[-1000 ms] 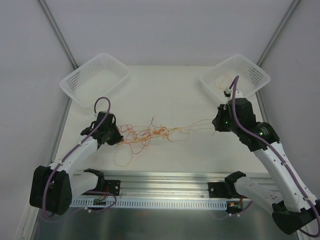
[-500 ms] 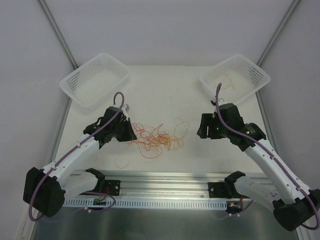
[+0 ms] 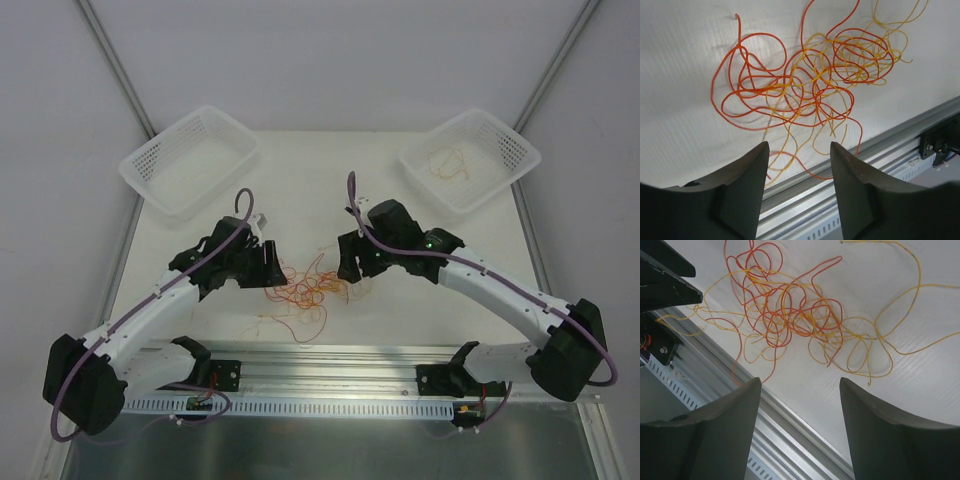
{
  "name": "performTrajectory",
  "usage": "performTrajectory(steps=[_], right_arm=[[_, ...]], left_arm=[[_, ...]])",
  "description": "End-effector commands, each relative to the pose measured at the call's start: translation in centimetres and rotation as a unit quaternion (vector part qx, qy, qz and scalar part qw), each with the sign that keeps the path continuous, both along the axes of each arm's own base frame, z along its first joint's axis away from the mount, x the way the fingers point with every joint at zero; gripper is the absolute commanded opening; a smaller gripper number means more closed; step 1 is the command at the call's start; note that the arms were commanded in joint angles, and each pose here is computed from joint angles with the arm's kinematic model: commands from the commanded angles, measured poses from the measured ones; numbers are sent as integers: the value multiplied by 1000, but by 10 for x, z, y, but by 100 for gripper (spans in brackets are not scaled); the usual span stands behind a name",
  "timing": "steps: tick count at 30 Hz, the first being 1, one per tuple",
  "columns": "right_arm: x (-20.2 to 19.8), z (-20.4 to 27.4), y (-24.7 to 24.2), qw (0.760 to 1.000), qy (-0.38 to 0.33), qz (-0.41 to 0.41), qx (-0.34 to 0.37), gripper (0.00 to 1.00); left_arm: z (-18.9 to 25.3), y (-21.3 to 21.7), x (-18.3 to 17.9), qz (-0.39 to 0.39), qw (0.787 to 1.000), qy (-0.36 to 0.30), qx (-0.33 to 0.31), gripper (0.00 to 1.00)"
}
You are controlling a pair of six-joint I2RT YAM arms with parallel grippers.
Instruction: Untangle the cables
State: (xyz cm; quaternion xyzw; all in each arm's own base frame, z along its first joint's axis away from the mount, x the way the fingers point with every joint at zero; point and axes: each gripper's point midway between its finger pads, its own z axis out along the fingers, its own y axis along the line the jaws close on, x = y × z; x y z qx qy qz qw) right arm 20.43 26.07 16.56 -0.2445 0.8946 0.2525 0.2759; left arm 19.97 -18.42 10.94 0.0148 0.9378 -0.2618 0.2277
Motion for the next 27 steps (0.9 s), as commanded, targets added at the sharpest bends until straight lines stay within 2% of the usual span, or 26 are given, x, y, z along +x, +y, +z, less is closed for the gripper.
performTrajectory(steps=[1,4,8,13,20,27], right_arm=[[9,25,29,999,-29,0,44,68],[3,21,34,999,-27,3,45,68],[-6,10,32,999,-21,-3,43,68],[-9,8,27,998,-26,-28,44,70],[-15,12,21,996,-43,-54,48,84],[-26,-1,29,997,-37,-50,41,84]], left_arm=[[8,9,-7,11,1000,-22,3,54],[19,24,-5,4,998,-61,35,59],[31,30,7,-48,990,-106,83,63],[23,10,10,-136,984,-85,84,62],[-26,15,9,-165,976,-15,139,49],[-45,6,13,-185,969,11,161,33]])
